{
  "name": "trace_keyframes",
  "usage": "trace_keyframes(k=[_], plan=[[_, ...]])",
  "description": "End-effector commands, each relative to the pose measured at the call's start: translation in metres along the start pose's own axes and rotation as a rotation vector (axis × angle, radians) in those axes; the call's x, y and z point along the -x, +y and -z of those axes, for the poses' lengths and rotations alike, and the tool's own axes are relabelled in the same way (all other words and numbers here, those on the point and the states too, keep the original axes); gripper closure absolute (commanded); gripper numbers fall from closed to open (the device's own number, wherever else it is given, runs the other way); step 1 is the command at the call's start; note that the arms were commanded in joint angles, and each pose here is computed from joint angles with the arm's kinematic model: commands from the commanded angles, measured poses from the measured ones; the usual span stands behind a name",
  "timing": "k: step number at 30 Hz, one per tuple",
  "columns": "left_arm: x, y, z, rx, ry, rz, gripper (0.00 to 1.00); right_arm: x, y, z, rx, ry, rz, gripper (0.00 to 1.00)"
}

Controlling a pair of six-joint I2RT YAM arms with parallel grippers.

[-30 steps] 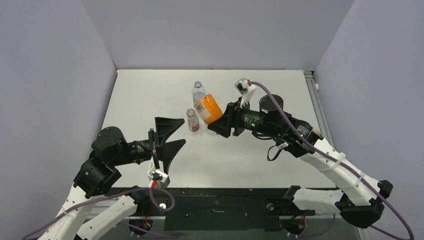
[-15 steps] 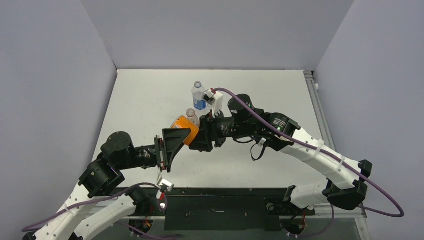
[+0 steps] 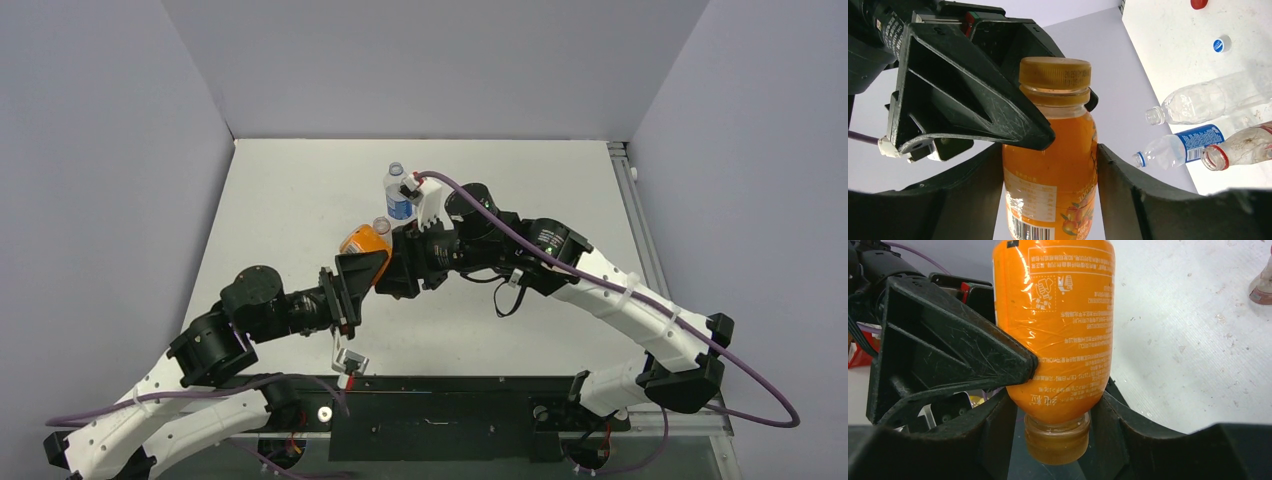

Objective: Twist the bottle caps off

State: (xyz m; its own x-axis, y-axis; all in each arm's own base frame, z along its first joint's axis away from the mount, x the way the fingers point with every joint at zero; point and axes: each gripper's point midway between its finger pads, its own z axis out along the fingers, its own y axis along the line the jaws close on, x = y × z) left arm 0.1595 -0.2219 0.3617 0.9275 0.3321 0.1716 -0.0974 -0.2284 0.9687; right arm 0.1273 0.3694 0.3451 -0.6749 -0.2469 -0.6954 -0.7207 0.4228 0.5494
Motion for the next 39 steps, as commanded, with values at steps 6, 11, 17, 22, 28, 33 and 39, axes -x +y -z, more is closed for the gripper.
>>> trace_keyframes(k=[6,11,17,22,28,33,39], plan=[[-0.036,0.035,0.007,0.183,0.164,0.279,0.67,0.051,0.011,0.045,-0.067,-0.177,0.11,0.2],[-0.05,0.051,0.011,0.306,0.203,0.729,0.68,0.104,0.006,0.096,-0.204,-0.412,0.172,0.18],[-0.04,0.068,0.012,0.465,0.095,1.31,0.69,0.141,0.01,0.116,-0.266,-0.619,0.192,0.17],[-0.039,0.094,0.012,0.531,-0.007,1.503,0.69,0.161,0.024,0.109,-0.266,-0.716,0.208,0.17],[-0.038,0.121,0.01,0.551,-0.105,1.599,0.74,0.182,0.036,0.1,-0.275,-0.756,0.212,0.2],[-0.036,0.132,0.012,0.562,-0.143,1.594,0.75,0.192,0.046,0.093,-0.244,-0.772,0.198,0.31],[-0.038,0.135,0.016,0.587,-0.146,1.592,0.76,0.195,0.044,0.089,-0.254,-0.778,0.181,0.47]])
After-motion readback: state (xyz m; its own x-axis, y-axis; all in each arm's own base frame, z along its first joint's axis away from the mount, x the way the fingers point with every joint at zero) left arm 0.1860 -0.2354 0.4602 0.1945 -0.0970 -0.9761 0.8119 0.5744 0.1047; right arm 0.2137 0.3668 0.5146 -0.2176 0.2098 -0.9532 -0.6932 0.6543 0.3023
